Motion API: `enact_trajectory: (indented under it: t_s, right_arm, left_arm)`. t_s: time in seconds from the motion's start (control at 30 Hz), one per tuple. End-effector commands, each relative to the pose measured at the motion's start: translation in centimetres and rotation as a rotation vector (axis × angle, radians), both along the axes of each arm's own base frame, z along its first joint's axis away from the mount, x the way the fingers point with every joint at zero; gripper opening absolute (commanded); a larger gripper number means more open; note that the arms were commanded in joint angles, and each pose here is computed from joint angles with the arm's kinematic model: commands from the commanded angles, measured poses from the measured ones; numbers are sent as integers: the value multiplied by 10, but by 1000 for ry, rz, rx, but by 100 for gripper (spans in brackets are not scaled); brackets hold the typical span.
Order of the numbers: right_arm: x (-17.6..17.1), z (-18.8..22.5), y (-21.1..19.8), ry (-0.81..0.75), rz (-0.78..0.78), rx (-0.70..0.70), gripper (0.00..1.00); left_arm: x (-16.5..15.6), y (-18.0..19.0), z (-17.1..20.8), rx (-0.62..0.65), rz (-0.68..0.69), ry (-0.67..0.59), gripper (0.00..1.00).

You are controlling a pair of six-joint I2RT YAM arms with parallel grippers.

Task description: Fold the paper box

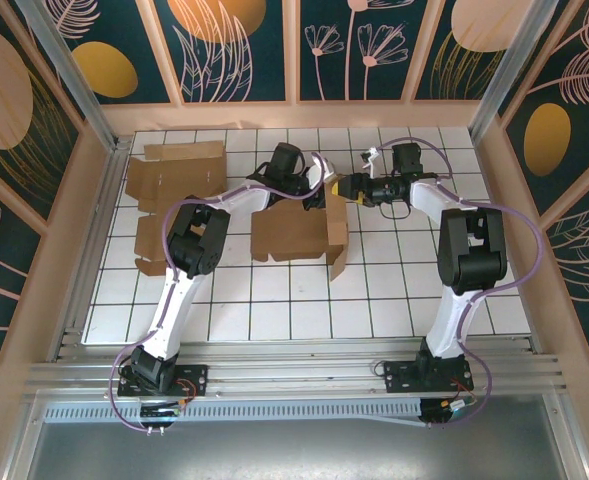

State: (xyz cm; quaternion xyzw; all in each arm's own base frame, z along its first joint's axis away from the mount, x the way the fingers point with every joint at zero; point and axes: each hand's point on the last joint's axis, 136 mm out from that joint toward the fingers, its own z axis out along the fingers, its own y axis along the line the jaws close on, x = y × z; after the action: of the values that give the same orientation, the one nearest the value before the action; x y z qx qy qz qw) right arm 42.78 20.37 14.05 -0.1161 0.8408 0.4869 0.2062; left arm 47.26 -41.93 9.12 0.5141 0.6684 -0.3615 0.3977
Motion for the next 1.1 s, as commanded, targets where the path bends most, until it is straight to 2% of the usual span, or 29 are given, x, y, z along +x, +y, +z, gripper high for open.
enact_trajectory:
  t_s: [0.0,0.17,0.27,0.33,0.4,0.43,0.6,0.7,1.03,1.07]
  right_arm:
    - [0,-15,-1,45,-21,-44,69]
    - [0,-1,2,29,-30,-45,72]
    - [1,8,2,29,-51,-41,75]
    - [1,13,0,25,-67,-44,75]
    - [1,15,-1,20,-76,-51,75]
    - [0,15,0,18,-74,-52,75]
    - [-2,11,0,23,-79,-61,75]
    - [-1,9,0,26,-84,-64,75]
    - [2,0,-1,35,-88,-78,75]
    - [2,0,0,38,-87,-77,74]
  left_arm:
    - [-6,4,7,32,58,8,25]
    - [2,29,5,108,293,11,26]
    - [5,46,5,124,414,13,35]
    - [5,50,3,131,449,24,46]
    - [7,51,-3,137,469,46,49]
    - [7,50,-3,134,471,55,49]
    - [7,40,6,43,453,64,14]
    - [15,39,6,28,493,73,0]
    - [29,40,-10,87,559,60,0]
    - [27,37,-10,84,544,61,14]
